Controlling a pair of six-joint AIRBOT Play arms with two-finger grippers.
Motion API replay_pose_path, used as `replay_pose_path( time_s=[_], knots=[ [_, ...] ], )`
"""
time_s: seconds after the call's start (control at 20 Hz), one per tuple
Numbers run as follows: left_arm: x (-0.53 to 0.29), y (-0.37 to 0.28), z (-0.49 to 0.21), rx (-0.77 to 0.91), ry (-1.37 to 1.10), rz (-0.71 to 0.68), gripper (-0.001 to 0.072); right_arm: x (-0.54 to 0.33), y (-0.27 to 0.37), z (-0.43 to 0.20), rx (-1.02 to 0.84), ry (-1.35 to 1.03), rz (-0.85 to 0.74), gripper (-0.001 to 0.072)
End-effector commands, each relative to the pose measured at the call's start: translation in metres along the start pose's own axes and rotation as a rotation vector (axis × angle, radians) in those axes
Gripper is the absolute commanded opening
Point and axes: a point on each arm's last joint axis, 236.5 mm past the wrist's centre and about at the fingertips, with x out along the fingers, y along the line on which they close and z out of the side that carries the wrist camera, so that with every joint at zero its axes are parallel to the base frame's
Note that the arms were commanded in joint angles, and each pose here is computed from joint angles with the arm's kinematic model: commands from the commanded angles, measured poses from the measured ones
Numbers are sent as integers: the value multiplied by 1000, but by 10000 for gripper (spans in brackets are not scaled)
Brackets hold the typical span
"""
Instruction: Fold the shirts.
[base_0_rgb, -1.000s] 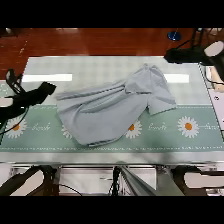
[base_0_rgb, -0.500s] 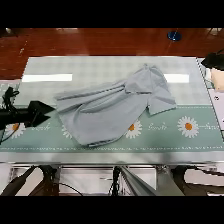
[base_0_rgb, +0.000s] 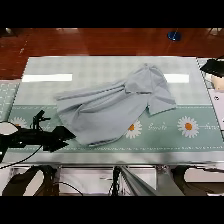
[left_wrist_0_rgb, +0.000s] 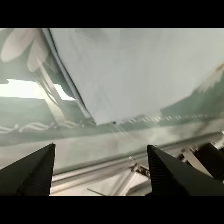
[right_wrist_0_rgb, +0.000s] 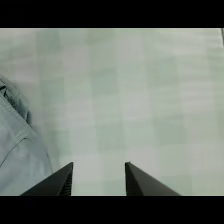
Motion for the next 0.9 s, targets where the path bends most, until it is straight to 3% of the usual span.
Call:
replay_pose_path(
  time_s=[0.0,0.25,0.4,0.45,0.55,0.6,0.85],
  knots=[
    [17,2,13,-20,-72,49,663,4,1,-4,5,15,14,417],
    [47,12,9,-26,-6,111,663,4,0,-1,5,4,9,417],
    [69,4,33,-46,-88,91,649,4,0,-1,5,4,9,417],
    [74,-1,43,-60,-132,74,522,4,0,-2,5,5,10,417],
    [81,-11,50,-17,-168,49,124,4,1,-3,6,12,13,420],
    [82,-13,49,15,-165,48,41,4,1,-3,6,13,13,430],
    [83,-14,31,111,-90,50,22,35,14,-19,16,68,120,489]
  ],
)
